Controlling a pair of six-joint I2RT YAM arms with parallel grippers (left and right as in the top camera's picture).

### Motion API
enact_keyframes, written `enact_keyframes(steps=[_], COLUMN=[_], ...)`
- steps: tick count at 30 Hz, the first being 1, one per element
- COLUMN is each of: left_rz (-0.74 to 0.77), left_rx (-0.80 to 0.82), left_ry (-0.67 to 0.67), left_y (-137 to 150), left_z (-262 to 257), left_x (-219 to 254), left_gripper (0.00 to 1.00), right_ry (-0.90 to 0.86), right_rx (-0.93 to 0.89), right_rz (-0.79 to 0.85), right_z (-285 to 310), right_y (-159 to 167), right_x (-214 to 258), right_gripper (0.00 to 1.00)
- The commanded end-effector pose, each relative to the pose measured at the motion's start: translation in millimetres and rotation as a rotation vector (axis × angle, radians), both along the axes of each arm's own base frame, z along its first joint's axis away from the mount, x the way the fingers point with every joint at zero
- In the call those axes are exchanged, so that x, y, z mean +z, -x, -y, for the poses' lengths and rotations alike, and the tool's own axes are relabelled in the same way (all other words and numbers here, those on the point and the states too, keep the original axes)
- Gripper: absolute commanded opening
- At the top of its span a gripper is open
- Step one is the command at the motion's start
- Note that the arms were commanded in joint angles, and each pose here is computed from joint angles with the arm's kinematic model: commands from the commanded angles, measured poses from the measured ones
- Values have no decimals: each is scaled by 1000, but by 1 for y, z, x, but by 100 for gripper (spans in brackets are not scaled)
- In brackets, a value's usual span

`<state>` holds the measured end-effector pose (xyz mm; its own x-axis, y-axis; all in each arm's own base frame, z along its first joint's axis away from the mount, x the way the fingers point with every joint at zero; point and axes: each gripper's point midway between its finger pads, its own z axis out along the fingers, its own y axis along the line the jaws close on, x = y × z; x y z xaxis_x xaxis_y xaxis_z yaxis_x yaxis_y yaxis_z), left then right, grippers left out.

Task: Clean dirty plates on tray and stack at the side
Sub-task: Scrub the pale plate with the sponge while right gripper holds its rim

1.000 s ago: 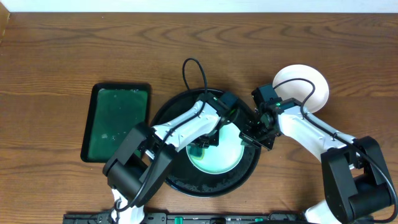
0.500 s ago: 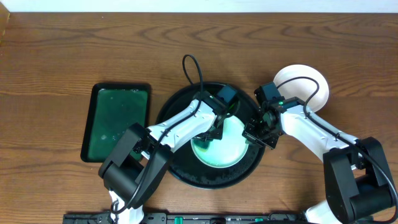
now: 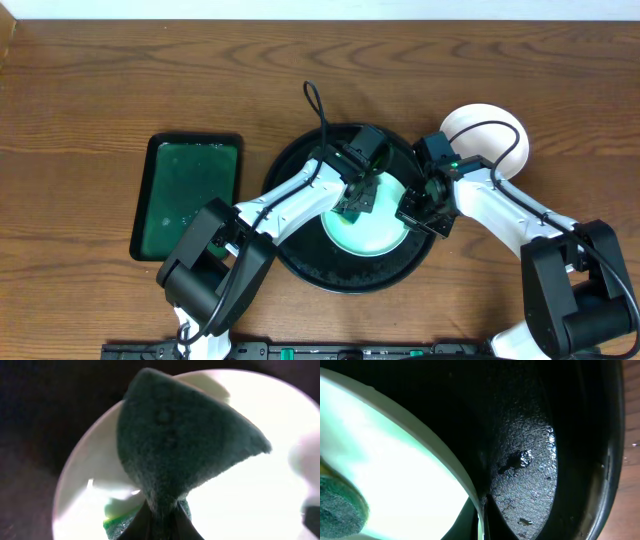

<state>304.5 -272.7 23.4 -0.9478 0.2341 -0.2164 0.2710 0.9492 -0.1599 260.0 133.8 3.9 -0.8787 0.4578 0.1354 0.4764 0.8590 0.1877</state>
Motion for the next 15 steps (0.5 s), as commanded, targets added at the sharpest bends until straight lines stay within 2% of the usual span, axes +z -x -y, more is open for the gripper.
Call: enact_keyframes(steps=[1, 4, 9, 15], left_rz=[25, 53, 139, 76], left_rx=[-82, -106, 19, 187], left_ry=[107, 99, -32, -103], left_y=[-4, -8, -38, -54], left_z=[24, 23, -19, -80], left_x=[21, 25, 25, 19], left_gripper=[7, 8, 7, 7], right_ry=[99, 100, 101, 103], right_rx=[-41, -37, -30, -29], right_rz=[-6, -8, -10, -15], right_z=[22, 22, 23, 23], right_y=[-2, -1, 0, 1], right_x=[-11, -11, -11, -11], right_gripper=[1, 1, 1, 1])
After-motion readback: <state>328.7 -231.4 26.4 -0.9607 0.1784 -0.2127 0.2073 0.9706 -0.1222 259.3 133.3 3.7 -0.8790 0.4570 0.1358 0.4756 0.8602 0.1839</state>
